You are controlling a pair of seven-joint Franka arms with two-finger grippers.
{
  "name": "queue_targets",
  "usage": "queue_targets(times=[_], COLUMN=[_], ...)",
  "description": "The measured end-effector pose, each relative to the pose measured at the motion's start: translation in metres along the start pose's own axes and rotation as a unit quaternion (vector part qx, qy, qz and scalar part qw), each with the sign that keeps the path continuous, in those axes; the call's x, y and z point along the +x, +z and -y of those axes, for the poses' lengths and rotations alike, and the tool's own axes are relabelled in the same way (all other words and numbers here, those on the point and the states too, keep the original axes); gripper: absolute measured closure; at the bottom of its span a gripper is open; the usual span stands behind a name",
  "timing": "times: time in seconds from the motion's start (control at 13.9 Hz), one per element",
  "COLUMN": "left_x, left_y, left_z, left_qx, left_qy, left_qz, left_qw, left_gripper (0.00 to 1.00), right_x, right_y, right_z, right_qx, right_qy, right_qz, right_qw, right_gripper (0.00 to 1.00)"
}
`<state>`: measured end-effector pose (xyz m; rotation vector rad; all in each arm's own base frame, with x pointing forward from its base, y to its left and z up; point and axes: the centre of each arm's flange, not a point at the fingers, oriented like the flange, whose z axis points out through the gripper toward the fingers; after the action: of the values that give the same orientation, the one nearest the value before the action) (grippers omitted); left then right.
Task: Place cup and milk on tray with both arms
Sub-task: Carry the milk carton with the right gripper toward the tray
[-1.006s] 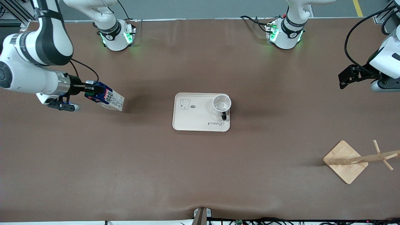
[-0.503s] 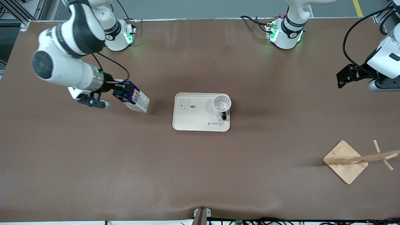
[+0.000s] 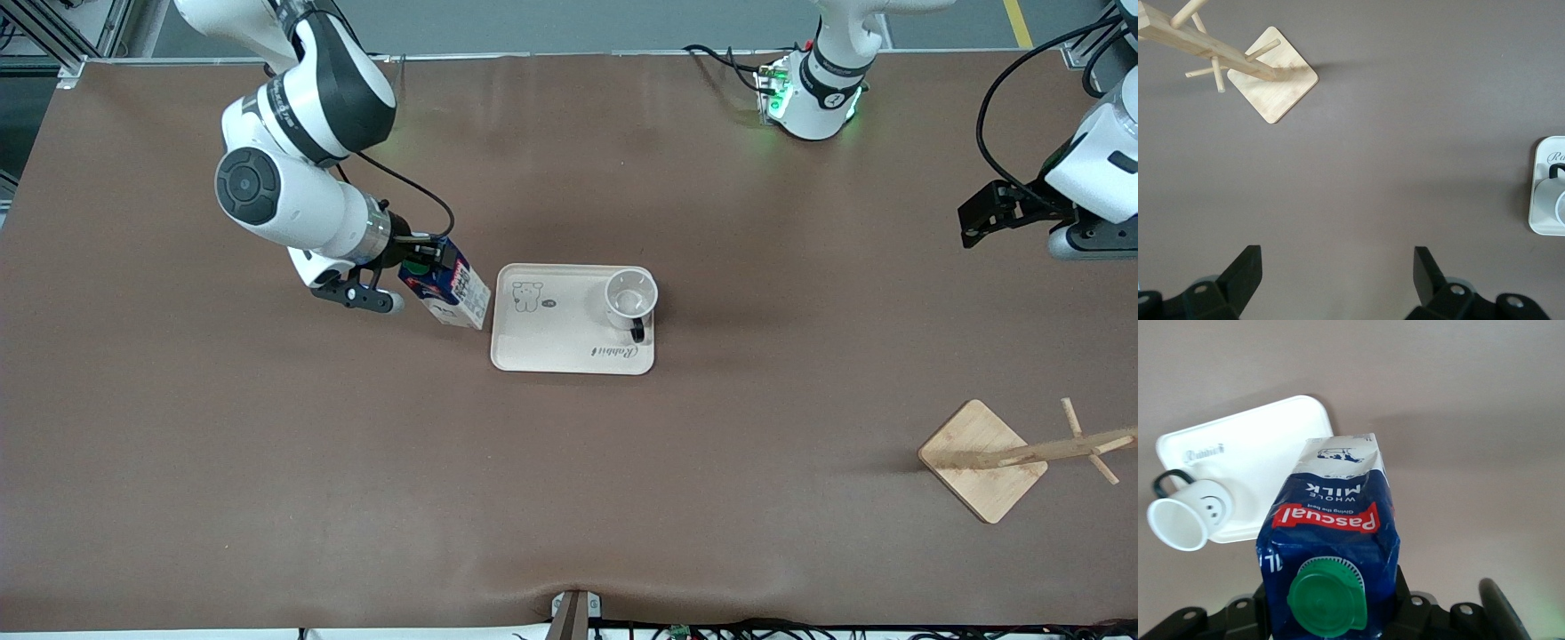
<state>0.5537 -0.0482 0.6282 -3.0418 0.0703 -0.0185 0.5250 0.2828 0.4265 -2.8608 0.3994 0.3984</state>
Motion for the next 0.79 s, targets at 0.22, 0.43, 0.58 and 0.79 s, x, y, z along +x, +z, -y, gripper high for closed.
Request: queue_targets(times=[0.22,0.43,0.58,0.79], left_x=[0.0,-0.001,-0.001,-0.001], left_y=[0.001,0.001,0.002,0.003], left_z=[-0.002,-0.002,-0.003,-0.003], left_qx=[0.0,0.0,0.0,0.0], left_qy=[0.002,0.002,0.002,0.002], left_qz=[0.002,0.004,0.005,0.007], left_qw=[1.0,1.0,1.0,1.0], left_gripper=[0.0,0.0,0.0,0.0], right_x=[0.015,0.023,0.018,0.012], right_y=[0.016,0.045,0.057,0.069], right_z=[0.019,0.034,0.043,0.049], right_qx=[0.013,0.0,-0.007,-0.015], right_qy=[0.007,0.002,-0.005,-0.011], right_qz=[0.016,0.029,0.035,0.041], right_qw=[1.0,1.0,0.999,0.999], right_gripper=[0.33,0.33,0.33,0.33])
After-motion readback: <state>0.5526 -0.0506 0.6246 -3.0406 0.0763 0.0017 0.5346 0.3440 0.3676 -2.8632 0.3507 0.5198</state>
